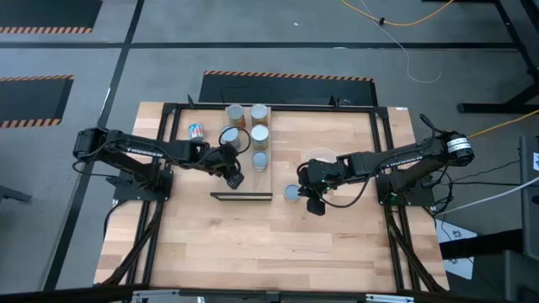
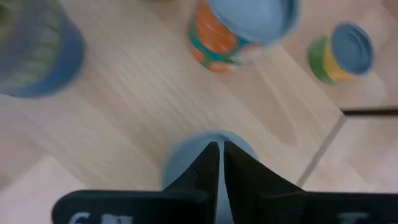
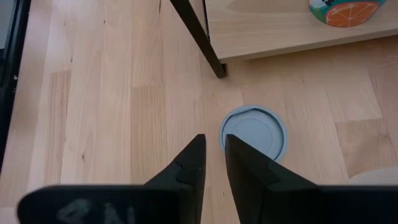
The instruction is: Pick and place cans onto a shelf
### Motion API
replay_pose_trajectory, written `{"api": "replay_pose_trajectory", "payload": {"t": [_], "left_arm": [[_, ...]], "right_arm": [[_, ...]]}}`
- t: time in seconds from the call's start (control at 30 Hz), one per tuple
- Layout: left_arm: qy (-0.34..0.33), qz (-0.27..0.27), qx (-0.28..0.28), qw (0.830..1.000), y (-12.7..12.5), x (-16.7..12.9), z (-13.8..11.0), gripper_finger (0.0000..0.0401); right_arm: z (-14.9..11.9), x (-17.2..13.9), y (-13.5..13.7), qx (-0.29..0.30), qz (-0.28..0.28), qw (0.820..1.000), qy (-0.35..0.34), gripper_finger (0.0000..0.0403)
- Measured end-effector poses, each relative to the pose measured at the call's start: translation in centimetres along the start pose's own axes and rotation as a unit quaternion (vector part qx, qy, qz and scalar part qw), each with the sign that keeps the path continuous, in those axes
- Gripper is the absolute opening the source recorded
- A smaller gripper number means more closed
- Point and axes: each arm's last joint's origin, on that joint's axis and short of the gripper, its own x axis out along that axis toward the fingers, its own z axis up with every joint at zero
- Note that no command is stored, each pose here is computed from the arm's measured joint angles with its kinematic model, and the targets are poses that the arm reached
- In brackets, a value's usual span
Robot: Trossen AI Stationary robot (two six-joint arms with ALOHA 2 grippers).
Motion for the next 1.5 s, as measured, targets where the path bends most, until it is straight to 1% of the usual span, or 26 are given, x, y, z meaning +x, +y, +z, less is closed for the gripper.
{"api": "replay_pose_trajectory", "payload": {"t": [0.17,0.37,0.7,0.9,1.03,1.17,1.37,1.5], "left_arm": [[-0.026,0.031,-0.015,0.999,0.8,0.1,0.7,0.0005],[-0.032,0.041,-0.027,0.998,1.3,0.2,1.1,0.0002],[0.004,0.07,-0.015,0.997,1.4,2.5,0.6,0.0001],[0.023,0.052,-0.002,0.998,1.3,2.6,0.5,0.0001],[0.039,0.025,-0.001,0.999,1.1,2.4,0.4,0.0001],[0.051,0.01,0.005,0.999,0.7,2.4,0.1,0.0003],[0.043,0.015,0.013,0.999,0.5,2.2,0.0,0.0002],[0.026,0.005,0.024,0.999,0.5,1.4,0.3,0.0003]], "right_arm": [[0.0,0.0,0.0,0.0,0.0,1.0,0.0,0.0066],[0.0,0.0,0.0,0.0,0.0,1.0,0.0,0.0066],[0.0,0.0,0.0,0.0,0.0,1.0,0.0,0.0066],[0.0,0.0,0.0,-0.005,0.0,1.0,0.0,0.0066],[0.1,0.0,0.0,-0.012,0.001,1.0,-0.003,0.0066],[0.1,0.0,0.0,-0.012,0.001,1.0,-0.004,0.0066],[0.1,0.0,0.0,-0.011,0.002,1.0,-0.004,0.0066],[0.1,0.0,0.0,-0.011,0.001,1.0,-0.004,0.0066]]}}
